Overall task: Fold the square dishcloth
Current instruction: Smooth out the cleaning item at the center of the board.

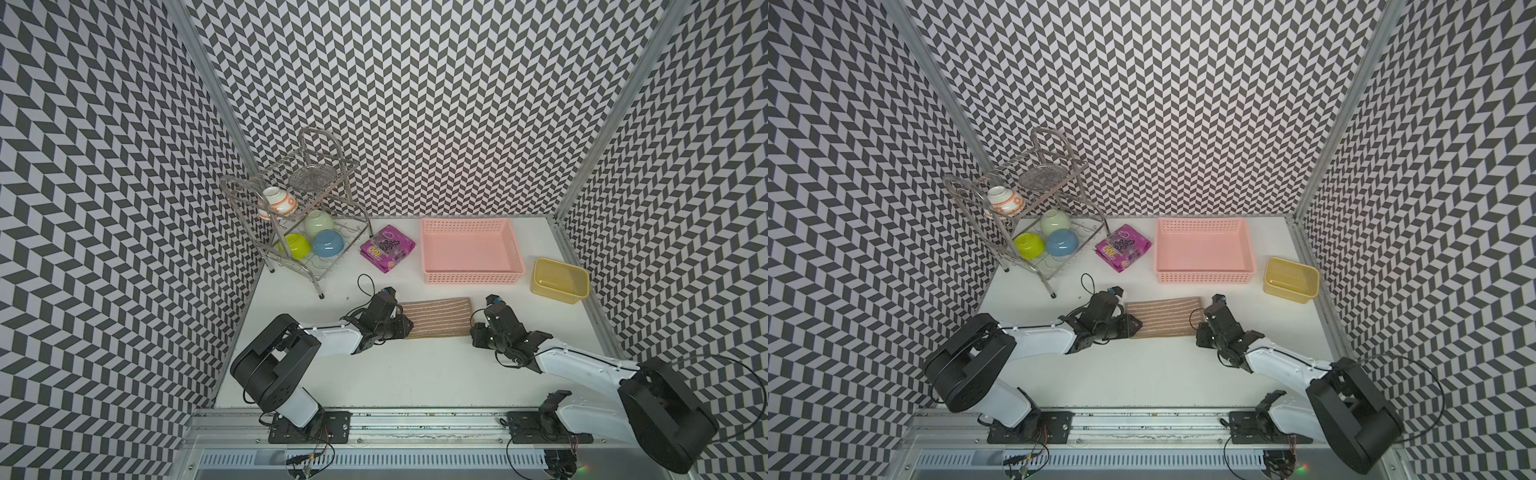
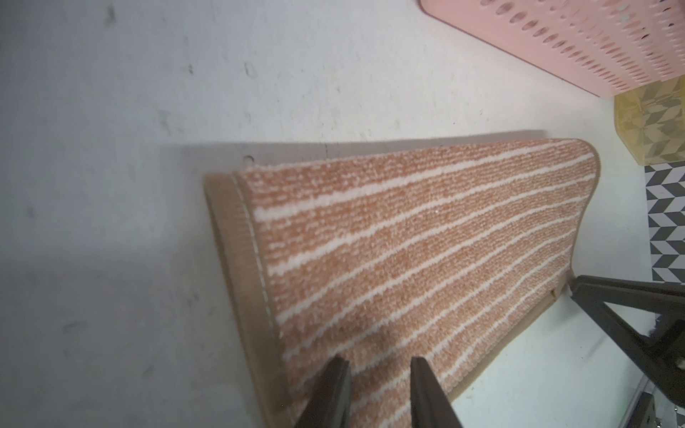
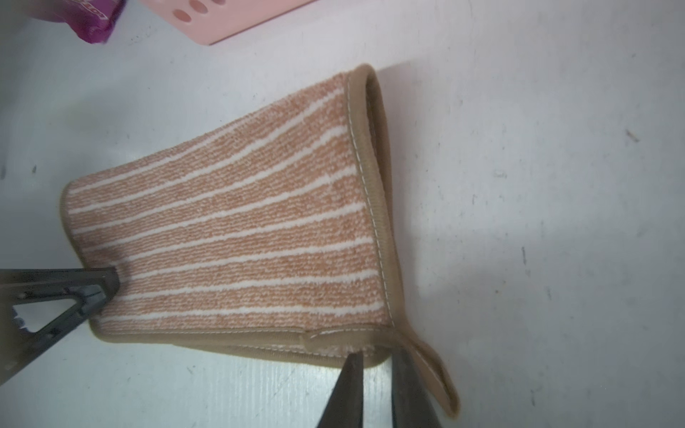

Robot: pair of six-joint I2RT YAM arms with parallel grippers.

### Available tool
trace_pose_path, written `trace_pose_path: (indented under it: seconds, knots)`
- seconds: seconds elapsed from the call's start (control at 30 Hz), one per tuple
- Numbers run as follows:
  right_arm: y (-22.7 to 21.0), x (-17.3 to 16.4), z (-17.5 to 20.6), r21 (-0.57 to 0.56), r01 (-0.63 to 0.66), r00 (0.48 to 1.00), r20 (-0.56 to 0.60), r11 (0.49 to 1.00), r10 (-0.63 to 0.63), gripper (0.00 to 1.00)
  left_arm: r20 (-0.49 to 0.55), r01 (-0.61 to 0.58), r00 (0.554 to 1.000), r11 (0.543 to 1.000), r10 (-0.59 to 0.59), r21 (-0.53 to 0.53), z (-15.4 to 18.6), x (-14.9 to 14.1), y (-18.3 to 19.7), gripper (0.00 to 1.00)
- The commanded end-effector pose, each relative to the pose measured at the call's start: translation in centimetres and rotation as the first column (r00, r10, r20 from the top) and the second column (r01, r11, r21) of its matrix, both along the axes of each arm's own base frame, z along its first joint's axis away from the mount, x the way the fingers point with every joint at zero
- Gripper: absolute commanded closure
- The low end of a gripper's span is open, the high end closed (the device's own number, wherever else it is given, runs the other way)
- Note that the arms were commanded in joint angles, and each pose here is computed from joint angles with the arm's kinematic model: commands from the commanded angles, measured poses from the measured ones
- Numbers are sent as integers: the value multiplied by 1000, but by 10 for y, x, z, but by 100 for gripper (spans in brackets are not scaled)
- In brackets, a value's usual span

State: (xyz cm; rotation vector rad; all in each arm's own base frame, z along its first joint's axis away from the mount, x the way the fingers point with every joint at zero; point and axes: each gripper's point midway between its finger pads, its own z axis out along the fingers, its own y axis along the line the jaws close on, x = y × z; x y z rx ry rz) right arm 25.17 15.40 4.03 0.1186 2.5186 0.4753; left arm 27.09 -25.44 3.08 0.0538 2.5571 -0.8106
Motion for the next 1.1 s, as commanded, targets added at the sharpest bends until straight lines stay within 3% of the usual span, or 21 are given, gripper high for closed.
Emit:
trace_pose_path:
  seconds: [0.0,0.23,0.47,1.07]
  knots:
    - [1,20,45,13,16,993,119,1000,-17,80,6,-3,1000,1000,3,4,15,1,4,65]
    - [17,49,96,64,0,966,260,998,-17,79,107,-25,994,999,28,-32,57,26,-3,64]
    - [53,81,101,100,-79,961,271,992,50,81,133,-56,989,998,58,-20,54,55,-1,68]
    - [86,89,29,146,-118,988,120,982,100,83,33,-56,998,998,56,4,1,61,7,72]
